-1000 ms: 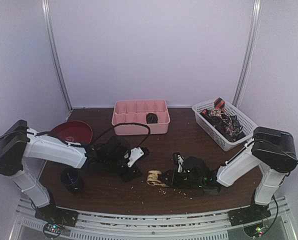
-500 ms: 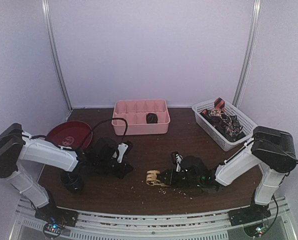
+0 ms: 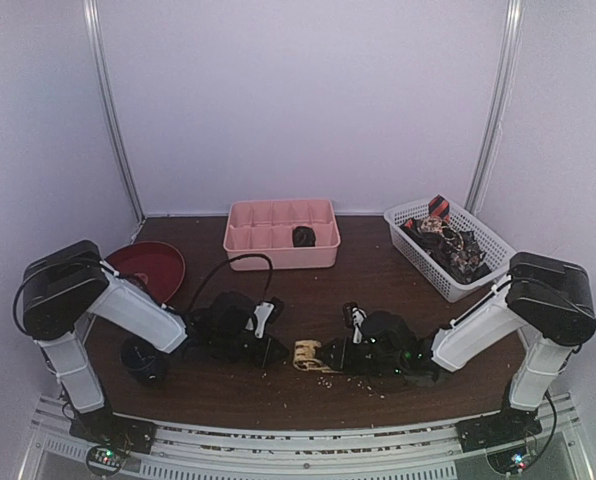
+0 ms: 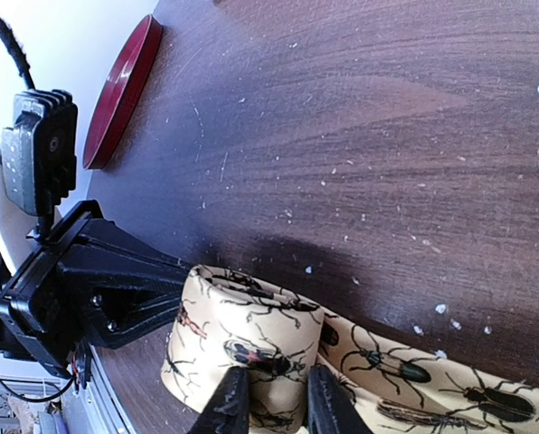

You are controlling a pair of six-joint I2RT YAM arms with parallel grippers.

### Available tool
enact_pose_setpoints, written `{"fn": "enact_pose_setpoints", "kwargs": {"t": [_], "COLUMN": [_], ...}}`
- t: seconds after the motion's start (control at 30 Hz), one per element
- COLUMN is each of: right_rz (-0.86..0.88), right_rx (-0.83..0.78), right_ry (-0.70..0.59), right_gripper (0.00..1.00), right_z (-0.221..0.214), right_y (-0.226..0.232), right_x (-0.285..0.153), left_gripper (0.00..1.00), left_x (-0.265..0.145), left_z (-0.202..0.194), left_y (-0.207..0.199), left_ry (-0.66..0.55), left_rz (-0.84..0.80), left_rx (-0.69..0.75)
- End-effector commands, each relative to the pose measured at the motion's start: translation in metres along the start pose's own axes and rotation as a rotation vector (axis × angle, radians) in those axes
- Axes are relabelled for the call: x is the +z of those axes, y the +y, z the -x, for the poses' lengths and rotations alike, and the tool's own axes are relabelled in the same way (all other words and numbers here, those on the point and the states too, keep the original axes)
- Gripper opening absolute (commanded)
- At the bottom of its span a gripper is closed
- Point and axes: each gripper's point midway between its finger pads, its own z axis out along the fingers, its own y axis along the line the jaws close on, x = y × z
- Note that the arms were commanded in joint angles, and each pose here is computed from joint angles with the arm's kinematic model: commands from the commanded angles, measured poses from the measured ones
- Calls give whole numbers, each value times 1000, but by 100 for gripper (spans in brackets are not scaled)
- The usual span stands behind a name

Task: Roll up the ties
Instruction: Roll the tie at the center of the board.

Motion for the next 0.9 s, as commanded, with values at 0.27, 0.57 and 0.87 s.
{"fn": "enact_pose_setpoints", "kwargs": {"t": [0.27,0.57,0.87], "right_rz": [-62,-57,-78], "right_rx": [-52,-79,-95], "right_ry": [5,18,17], "right_gripper": [23,23,23], "right_z": [-1,0,2], "right_y": [-9,-4,-6], "right_x": [-7,-6,-10], "left_gripper": [0,0,0], "left_x": [8,8,12], "left_z": [1,10,14], "left_y": [-31,-36,-47], "left_ry": [-9,-19,-9], "left_rz": [-122,-88,-48], "left_rx": [-21,18,85]}}
